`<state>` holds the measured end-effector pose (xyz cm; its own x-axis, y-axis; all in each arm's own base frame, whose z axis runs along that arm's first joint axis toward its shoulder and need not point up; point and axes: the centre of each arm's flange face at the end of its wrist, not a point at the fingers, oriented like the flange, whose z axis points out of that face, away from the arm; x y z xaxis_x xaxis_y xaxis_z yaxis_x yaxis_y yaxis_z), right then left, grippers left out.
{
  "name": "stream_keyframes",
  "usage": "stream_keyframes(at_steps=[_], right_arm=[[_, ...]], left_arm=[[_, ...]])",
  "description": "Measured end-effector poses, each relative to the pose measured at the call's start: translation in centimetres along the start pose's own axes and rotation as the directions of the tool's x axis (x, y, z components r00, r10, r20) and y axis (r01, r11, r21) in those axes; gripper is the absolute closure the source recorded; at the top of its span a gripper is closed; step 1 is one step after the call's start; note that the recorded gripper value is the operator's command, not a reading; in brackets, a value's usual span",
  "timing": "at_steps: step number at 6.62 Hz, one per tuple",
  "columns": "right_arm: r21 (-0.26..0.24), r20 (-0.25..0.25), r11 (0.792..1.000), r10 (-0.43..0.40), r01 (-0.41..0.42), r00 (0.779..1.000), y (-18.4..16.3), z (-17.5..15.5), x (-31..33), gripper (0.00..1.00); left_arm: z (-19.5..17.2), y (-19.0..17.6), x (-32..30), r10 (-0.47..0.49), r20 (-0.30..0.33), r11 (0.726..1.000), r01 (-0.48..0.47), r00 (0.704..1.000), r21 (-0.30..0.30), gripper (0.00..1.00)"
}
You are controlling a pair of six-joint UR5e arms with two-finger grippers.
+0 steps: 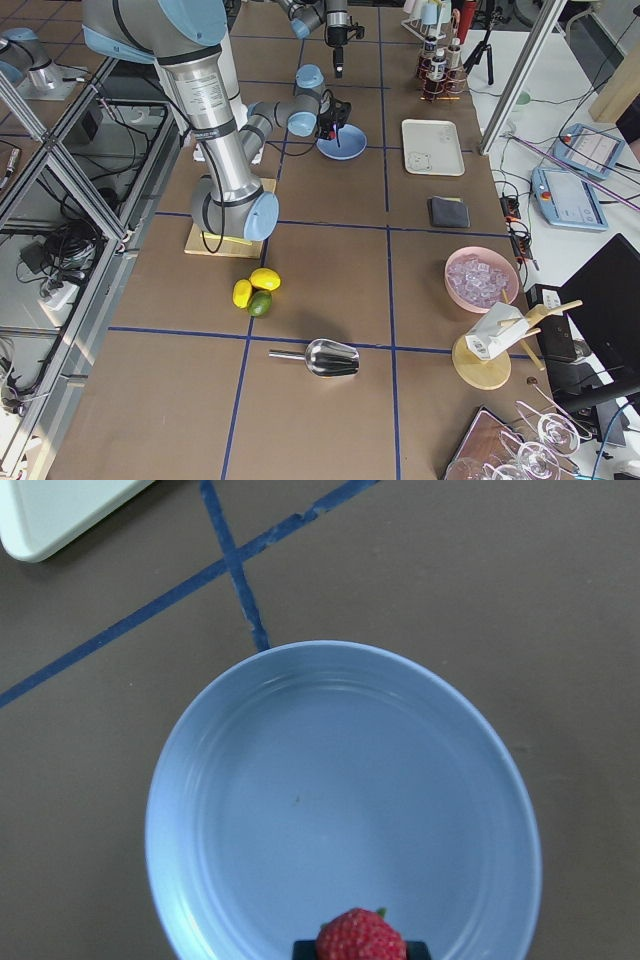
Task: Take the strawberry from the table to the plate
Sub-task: 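Carry the strawberry with the right gripper over the plate and release it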
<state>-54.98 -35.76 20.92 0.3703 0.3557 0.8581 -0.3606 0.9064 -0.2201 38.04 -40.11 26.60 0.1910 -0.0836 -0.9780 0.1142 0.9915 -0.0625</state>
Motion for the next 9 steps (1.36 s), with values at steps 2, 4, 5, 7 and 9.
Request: stream_keyframes(at_steps=[2,4,5,7,9], right_arm=[[0.056,-0.034,0.998,0.043,-0.042,0.998,0.6,3.4,-2.8,1.00],[0.092,-0.088,0.995,0.047,-0.039,0.995,0.4,6.5,-2.3,1.00],[0.100,-0.099,0.995,0.041,-0.031,0.994,0.8,7.2,-2.0,1.00],[0.107,-0.099,0.994,0.032,-0.021,0.995,1.4,7.5,-1.9,0.00],[0.111,-0.096,0.994,0.029,-0.019,0.995,1.5,7.3,-1.8,0.00]], left_arm=[[0.6,-0.3,-0.9,-0.014,0.020,1.000,0.014,1.000,0.006,0.00],[0.9,-0.4,-1.1,-0.017,0.028,1.000,0.017,0.999,0.005,0.00],[1.0,-0.4,-1.2,-0.018,0.030,1.000,0.018,0.999,0.004,0.00],[1.0,-0.4,-1.2,-0.020,0.031,1.000,0.019,0.999,0.006,0.00],[1.0,-0.5,-1.3,-0.021,0.032,1.000,0.021,0.999,0.007,0.00]])
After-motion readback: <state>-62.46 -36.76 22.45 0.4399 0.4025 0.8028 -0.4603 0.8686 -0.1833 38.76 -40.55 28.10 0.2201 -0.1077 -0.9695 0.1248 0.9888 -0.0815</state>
